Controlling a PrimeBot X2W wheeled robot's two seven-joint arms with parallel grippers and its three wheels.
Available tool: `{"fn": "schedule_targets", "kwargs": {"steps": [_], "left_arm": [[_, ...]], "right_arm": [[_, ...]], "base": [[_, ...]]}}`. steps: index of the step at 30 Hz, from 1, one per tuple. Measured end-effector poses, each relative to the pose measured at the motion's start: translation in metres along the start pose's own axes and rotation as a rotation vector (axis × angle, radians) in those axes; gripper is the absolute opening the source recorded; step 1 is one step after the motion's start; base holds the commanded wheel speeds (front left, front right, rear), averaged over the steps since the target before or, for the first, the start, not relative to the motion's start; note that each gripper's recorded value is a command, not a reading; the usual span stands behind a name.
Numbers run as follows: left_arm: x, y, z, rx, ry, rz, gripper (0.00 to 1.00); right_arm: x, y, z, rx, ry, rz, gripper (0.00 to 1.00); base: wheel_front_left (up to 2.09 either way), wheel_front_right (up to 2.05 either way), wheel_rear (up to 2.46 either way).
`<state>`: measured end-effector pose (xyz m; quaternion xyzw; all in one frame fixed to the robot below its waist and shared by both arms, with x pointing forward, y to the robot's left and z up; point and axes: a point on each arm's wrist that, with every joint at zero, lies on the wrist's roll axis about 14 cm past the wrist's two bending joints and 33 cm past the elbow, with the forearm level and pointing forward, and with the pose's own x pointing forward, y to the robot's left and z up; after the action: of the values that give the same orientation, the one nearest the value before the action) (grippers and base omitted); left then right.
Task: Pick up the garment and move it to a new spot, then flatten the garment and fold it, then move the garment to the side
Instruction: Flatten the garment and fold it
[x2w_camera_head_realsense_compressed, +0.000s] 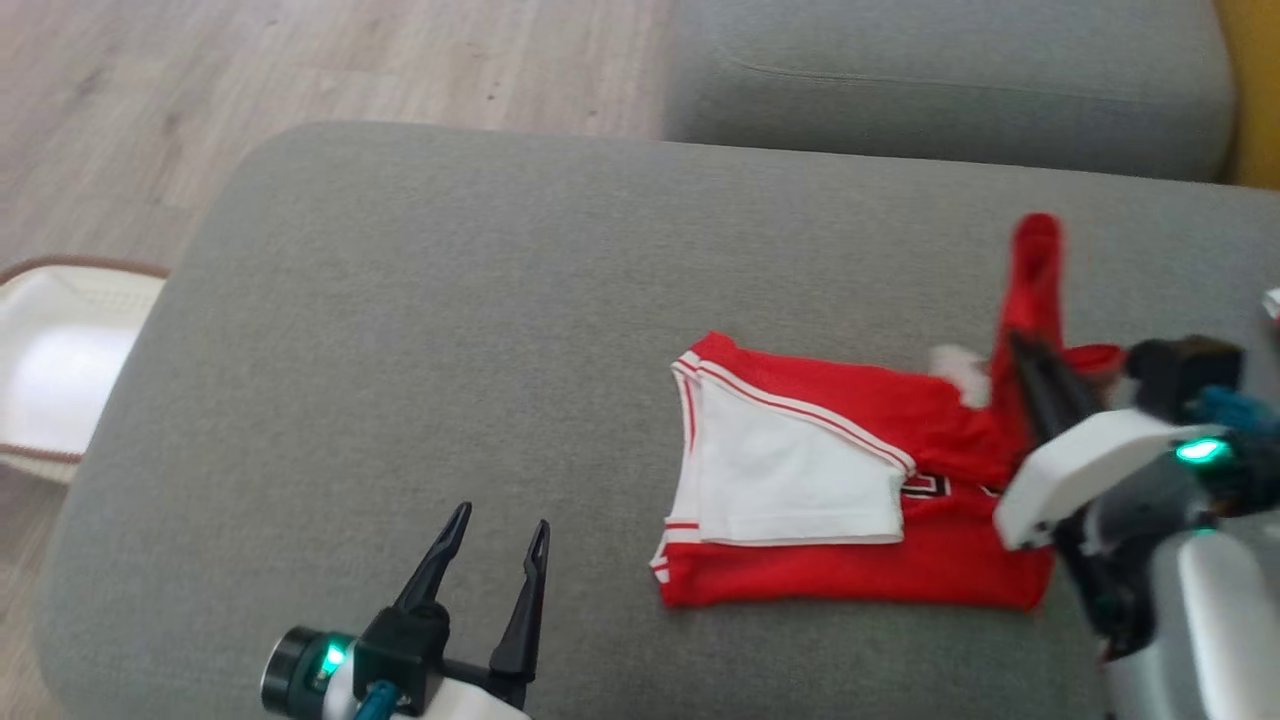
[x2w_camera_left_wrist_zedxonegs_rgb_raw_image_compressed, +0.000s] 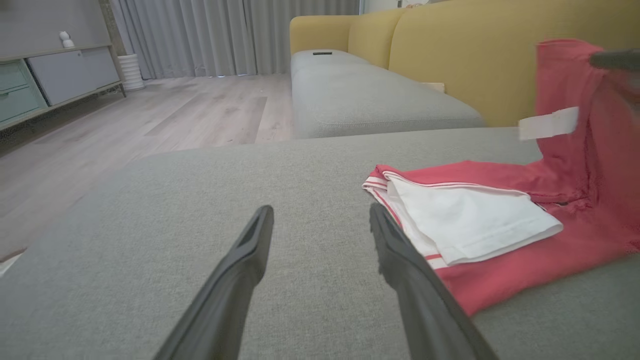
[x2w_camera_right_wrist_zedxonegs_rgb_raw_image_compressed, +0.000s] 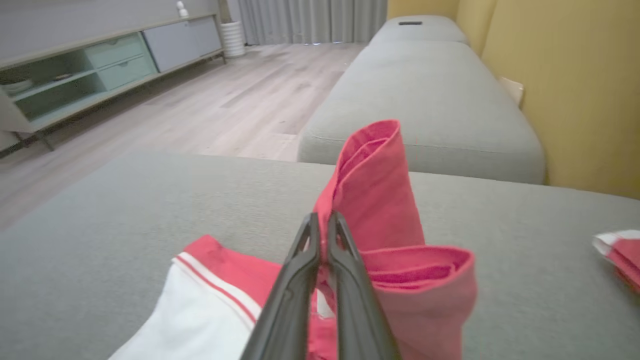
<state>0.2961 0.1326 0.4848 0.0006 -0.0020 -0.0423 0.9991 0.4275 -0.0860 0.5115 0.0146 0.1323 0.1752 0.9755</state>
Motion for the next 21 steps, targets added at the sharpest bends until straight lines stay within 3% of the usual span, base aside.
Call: {"fn": "schedule_targets", "kwargs": {"steps": [4, 10, 21], "left_arm": [[-0.005, 0.006, -0.001, -0.002, 0.005, 0.024, 1.00], [-0.011, 0.013, -0.004, -0.012, 0.015, 0.057, 1.00], [-0.022, 0.019, -0.008, -0.014, 0.025, 0.090, 1.00]], "right_arm": [[0.004, 0.047, -0.008, 0.015, 0.028, 0.131, 0.00], [0.007, 0.092, -0.036, 0.041, 0.120, 0.261, 0.00], [0.011, 0.133, -0.066, 0.099, 0.192, 0.382, 0.00]], "base": [[0.00, 0.00, 0.00], [0.00, 0.00, 0.00], [0.00, 0.00, 0.00]]}}
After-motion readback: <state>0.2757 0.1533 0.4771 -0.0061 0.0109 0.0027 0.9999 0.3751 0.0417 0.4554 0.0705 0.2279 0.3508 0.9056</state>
